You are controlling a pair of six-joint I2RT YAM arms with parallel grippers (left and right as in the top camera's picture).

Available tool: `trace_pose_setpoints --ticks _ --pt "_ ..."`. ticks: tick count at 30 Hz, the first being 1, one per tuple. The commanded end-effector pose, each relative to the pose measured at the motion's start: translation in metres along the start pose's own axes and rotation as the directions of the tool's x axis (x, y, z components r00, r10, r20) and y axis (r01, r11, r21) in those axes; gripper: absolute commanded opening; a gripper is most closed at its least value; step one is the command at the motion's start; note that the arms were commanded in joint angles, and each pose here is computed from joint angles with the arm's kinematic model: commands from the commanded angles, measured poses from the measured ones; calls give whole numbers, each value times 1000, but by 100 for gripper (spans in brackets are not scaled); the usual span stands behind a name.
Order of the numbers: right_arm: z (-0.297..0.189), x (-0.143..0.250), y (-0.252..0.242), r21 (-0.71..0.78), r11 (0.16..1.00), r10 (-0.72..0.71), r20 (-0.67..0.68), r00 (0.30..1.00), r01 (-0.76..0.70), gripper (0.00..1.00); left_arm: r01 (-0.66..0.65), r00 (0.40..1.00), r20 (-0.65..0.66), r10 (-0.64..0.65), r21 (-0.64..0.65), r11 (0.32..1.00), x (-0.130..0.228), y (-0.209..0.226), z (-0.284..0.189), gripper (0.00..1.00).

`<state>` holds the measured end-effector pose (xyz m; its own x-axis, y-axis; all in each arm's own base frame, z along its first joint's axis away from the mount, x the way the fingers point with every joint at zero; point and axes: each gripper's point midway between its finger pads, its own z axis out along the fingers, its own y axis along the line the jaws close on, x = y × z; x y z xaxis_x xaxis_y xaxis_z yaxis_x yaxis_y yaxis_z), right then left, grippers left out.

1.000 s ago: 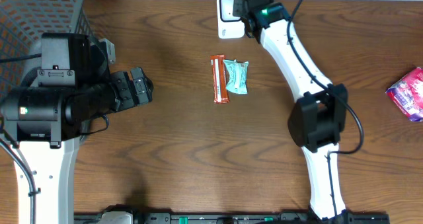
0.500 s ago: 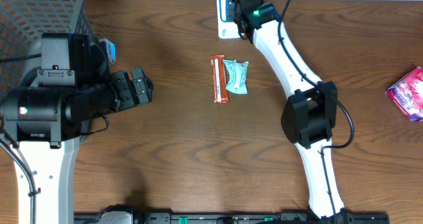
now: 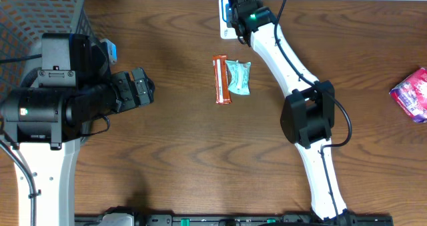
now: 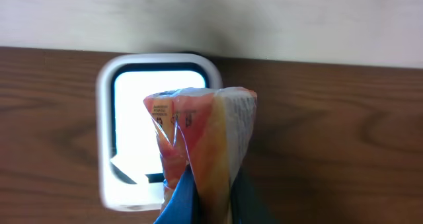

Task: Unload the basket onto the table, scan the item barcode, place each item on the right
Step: 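Hold the orange packet up under the scanner with the right gripper, then carry the orange packet right and drop it near the box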

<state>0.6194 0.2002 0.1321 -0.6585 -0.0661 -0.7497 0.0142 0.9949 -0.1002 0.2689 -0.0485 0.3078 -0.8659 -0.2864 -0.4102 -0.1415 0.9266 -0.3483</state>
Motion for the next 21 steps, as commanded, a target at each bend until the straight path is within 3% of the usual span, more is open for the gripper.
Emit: trace_pose_setpoints --ticks 1,6,11,16,20,21 --pt "-21 -31 -71 198 975 94 65 993 -105 1 -16 1000 12 16 10 1000 -2 -3 -4 98" --pt "-39 -24 -178 416 900 141 -4 990 -127 1 -16 1000 12 16 10 1000 -2 -3 -4 98" --pt "-53 24 -297 616 785 222 -172 960 -71 1 -16 1000 12 16 10 1000 -2 -3 -4 98" --pt "-63 73 -379 665 740 367 -279 887 -97 13 -16 1000 12 16 10 1000 -2 -3 -4 98" --pt "-60 96 -401 600 774 466 -320 825 -204 50 -16 1000 12 16 10 1000 -2 -3 -4 98" --pt "-61 101 -406 592 772 490 -324 809 -230 77 -16 1000 12 16 10 1000 -2 -3 -4 98"
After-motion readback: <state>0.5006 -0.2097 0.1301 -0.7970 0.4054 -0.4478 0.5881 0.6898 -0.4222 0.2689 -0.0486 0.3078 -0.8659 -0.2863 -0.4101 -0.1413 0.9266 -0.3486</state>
